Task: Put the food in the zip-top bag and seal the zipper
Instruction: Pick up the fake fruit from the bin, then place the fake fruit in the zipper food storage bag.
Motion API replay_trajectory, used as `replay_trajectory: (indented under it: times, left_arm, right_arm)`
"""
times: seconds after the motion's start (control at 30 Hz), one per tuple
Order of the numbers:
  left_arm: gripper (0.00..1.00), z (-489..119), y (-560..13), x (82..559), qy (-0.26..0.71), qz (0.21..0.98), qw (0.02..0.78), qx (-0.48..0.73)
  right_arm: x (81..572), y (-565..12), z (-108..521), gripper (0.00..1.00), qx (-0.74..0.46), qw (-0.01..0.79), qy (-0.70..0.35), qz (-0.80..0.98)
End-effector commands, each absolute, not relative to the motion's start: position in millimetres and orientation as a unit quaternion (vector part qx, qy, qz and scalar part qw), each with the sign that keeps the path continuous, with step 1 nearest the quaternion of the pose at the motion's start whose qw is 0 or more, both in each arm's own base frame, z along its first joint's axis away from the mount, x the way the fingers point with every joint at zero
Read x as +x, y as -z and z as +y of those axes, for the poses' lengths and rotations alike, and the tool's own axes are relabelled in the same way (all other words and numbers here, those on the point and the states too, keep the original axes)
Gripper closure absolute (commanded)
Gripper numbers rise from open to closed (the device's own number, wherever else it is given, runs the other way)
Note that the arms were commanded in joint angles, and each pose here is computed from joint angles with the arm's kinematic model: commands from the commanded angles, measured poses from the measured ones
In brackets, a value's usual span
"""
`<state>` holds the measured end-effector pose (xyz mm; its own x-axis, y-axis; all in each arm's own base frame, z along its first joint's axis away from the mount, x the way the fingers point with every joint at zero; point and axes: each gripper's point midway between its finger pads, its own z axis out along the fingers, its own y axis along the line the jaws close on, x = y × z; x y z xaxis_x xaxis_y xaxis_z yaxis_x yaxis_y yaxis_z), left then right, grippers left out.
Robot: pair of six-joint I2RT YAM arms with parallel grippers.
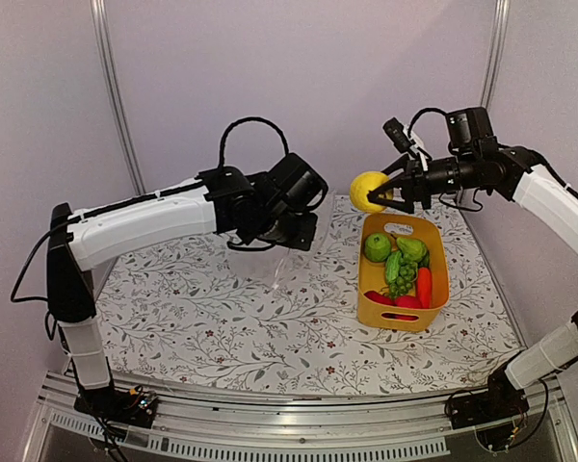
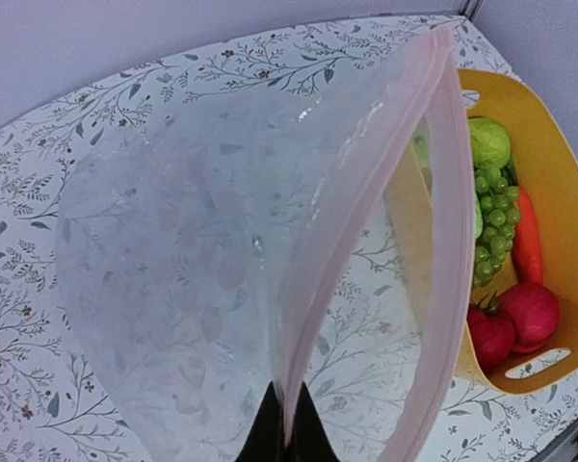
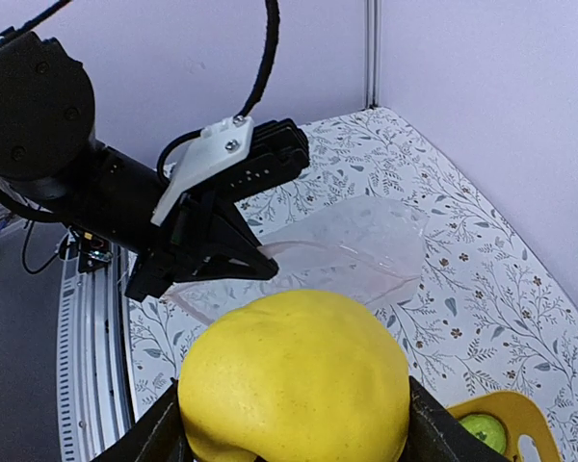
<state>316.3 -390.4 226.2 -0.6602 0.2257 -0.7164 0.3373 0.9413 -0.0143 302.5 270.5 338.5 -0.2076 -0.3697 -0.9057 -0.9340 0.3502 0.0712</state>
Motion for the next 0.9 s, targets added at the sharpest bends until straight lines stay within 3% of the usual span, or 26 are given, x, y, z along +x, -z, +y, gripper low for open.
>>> replay_trajectory:
  times: [0.0,0.37,0.87]
  left_arm:
    - [1.00,-403,-250,325,0.115,0.898,0.399,0.147]
    - [1.00,-419,-279,316,0.202,0.878,0.411,0.138]
    - [1.00,-418,-319,303,0.296,0.841,0.439,0.115]
  right_arm:
    - [283,-381,297,0.56,-0.475,0.418,-0.432,0.643]
    - [270,-374,340,0.55,-0.484,0.346,-0.514,0.618]
    - [280,-324,343,0.55,-0.469,0.323,-0.501,0.651]
